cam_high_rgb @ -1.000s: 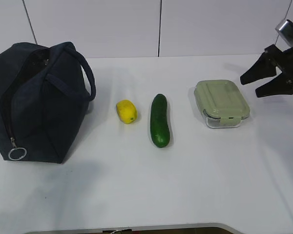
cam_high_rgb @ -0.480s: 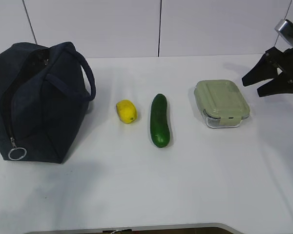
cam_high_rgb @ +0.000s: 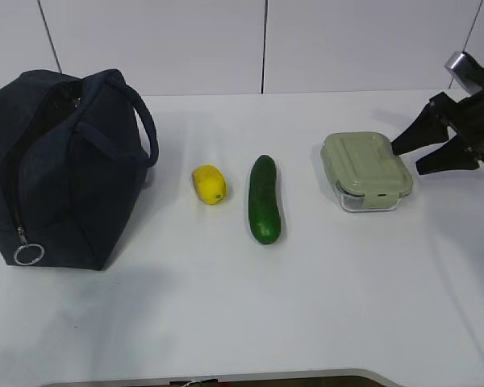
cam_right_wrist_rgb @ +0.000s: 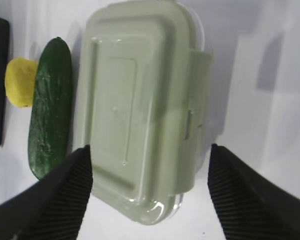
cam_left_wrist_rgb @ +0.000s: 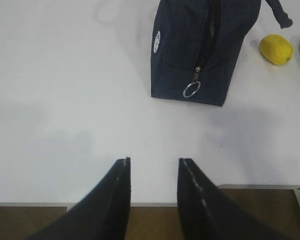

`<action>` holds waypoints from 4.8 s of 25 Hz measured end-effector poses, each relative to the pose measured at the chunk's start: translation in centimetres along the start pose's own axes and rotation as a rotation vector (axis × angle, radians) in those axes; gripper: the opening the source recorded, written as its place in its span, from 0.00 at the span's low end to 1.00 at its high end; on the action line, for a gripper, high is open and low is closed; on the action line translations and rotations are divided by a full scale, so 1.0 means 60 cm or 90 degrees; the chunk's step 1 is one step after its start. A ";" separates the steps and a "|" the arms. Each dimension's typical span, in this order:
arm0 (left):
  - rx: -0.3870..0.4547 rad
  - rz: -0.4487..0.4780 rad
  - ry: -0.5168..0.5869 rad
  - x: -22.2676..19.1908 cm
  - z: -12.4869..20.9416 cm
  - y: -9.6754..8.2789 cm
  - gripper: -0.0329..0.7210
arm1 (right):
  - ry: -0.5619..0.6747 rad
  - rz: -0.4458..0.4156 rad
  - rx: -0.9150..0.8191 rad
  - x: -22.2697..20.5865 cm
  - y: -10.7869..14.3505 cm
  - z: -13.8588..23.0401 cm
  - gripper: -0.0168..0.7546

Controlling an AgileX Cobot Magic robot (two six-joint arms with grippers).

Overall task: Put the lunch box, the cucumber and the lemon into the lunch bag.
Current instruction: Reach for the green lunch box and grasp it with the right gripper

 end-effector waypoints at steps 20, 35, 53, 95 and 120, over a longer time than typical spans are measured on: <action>-0.002 -0.004 0.001 0.000 0.000 0.001 0.34 | -0.009 -0.054 -0.005 -0.045 -0.032 -0.029 0.76; -0.002 -0.004 0.001 0.000 0.000 0.001 0.34 | -0.012 -0.062 -0.008 -0.048 -0.033 -0.030 0.76; -0.002 -0.004 0.001 0.000 0.000 0.001 0.34 | 0.005 -0.066 0.020 -0.073 -0.012 -0.026 0.76; -0.002 -0.004 0.001 0.000 0.000 0.001 0.34 | 0.024 -0.082 0.037 -0.099 -0.001 -0.021 0.64; -0.002 -0.004 0.001 0.000 0.000 0.001 0.34 | 0.027 -0.088 0.034 -0.098 0.002 -0.021 0.55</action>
Point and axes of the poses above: a point on each arm's last joint axis where the gripper is mounted, x pointing back along that axis away from the gripper, y along the wrist's bending axis when the last joint is at zero, z = x × y, the point moved 1 cm from there along -x, pointing out along that axis toward the gripper, and after that the axes turned 14 degrees about -x, right-handed, at the moved point
